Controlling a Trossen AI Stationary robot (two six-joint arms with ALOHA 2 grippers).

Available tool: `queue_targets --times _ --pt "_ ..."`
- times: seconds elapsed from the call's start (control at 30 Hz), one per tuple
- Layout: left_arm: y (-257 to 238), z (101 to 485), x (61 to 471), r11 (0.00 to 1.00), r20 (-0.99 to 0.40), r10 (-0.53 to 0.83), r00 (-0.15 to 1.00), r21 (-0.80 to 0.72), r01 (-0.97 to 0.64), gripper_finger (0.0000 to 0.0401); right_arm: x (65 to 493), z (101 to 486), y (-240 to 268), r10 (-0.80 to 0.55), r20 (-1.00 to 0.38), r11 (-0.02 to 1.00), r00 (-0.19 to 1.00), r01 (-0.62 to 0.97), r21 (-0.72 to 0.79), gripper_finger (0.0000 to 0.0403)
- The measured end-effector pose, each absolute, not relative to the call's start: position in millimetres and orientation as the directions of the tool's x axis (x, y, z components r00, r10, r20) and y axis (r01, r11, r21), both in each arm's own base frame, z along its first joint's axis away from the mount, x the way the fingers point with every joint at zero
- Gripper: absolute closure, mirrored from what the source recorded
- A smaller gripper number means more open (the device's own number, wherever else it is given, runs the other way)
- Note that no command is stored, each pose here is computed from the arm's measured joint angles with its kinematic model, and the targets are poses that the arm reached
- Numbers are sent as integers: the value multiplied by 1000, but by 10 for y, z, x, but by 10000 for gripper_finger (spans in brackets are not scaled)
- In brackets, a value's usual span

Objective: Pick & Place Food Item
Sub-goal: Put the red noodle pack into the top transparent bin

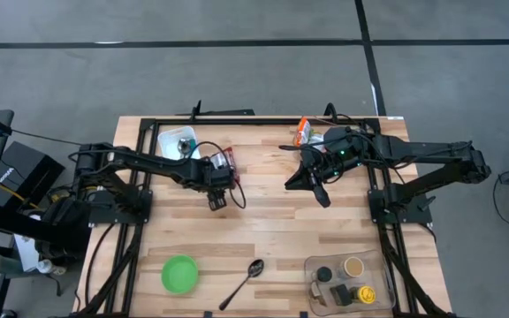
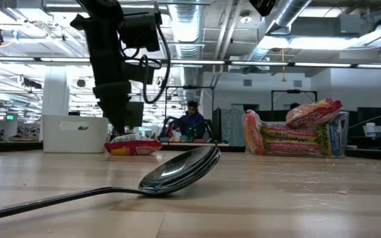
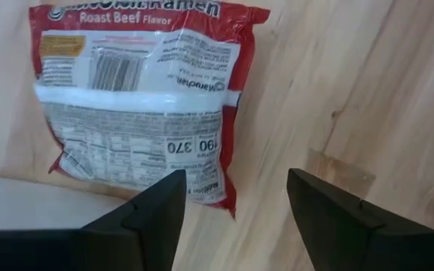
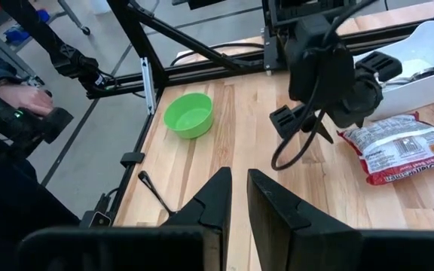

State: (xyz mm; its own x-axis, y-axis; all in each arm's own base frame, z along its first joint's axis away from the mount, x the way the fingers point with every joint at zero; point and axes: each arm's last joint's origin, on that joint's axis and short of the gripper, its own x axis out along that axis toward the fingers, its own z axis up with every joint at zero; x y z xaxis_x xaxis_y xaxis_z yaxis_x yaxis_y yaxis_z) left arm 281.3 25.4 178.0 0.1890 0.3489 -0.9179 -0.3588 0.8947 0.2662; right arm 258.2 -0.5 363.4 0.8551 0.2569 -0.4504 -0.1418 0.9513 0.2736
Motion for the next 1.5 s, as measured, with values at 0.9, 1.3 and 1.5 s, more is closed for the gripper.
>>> queue_targets --times 0.9,1.3,1.5 --pt "284 1806 2882 888 -864 440 244 379 -262 146 2581 3634 -10 254 -451 954 856 -144 264 363" --pt "273 1810 2914 910 -872 401 280 345 -229 146 2581 3633 -10 254 -451 954 856 -146 261 363" --pt "276 1827 2956 915 -857 404 321 372 -159 146 2582 3634 -10 254 -451 958 856 -157 241 363"
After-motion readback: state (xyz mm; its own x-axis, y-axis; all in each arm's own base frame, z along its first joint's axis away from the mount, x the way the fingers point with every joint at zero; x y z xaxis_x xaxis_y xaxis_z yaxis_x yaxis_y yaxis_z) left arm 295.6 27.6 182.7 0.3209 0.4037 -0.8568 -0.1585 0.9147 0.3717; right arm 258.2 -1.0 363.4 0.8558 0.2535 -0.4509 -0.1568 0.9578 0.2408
